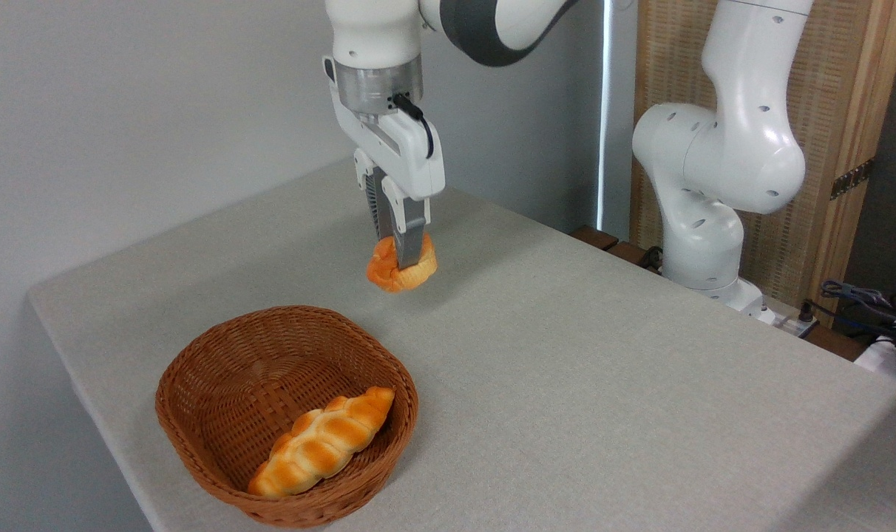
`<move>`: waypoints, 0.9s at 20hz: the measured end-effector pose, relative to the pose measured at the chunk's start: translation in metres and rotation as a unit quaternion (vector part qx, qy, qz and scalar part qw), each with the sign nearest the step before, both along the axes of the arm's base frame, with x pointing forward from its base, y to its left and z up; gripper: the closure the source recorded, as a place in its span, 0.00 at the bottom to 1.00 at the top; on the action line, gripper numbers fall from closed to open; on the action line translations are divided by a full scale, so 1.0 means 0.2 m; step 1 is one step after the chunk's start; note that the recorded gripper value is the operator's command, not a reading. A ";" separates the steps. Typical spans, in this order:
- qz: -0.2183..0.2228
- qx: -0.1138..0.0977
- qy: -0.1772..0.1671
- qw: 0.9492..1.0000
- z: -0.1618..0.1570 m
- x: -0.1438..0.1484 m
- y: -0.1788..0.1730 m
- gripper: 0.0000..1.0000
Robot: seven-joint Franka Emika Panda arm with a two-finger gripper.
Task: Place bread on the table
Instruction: 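Lift the bun out of the basket and carry it beside the basket, then lower the bun onto the table and open the gripper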
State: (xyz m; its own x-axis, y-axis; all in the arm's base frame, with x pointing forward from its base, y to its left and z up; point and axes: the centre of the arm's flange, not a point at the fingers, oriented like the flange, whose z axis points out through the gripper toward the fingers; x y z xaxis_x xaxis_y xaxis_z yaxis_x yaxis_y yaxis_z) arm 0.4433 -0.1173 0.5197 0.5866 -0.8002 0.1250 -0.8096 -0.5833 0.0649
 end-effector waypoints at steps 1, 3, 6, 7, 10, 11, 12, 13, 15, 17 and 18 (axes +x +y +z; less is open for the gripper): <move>0.001 0.000 -0.005 1.000 -0.03 0.00 0.00 0.41; -0.001 0.003 -0.007 1.000 -0.10 0.00 0.00 0.35; -0.009 0.010 0.002 1.000 -0.18 -0.03 -0.02 0.28; -0.012 0.011 0.005 1.000 -0.20 -0.03 -0.03 0.24; -0.014 0.012 0.009 1.000 -0.22 -0.04 -0.04 0.09; -0.015 0.013 0.010 1.000 -0.22 -0.04 -0.04 0.02; -0.015 0.013 0.011 1.000 -0.23 -0.04 -0.04 0.00; -0.015 0.013 0.013 1.000 -0.23 -0.03 -0.05 0.00; -0.015 0.013 0.014 1.000 -0.24 -0.03 -0.05 0.00; -0.015 0.013 0.014 1.000 -0.24 -0.03 -0.05 0.00; -0.015 0.013 0.014 1.000 -0.24 -0.03 -0.05 0.00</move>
State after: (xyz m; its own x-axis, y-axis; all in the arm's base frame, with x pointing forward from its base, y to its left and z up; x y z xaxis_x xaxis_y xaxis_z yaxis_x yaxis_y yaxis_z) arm 0.4369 -0.1265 0.4711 0.5655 -0.8201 0.0871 -0.8247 -0.5609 0.0732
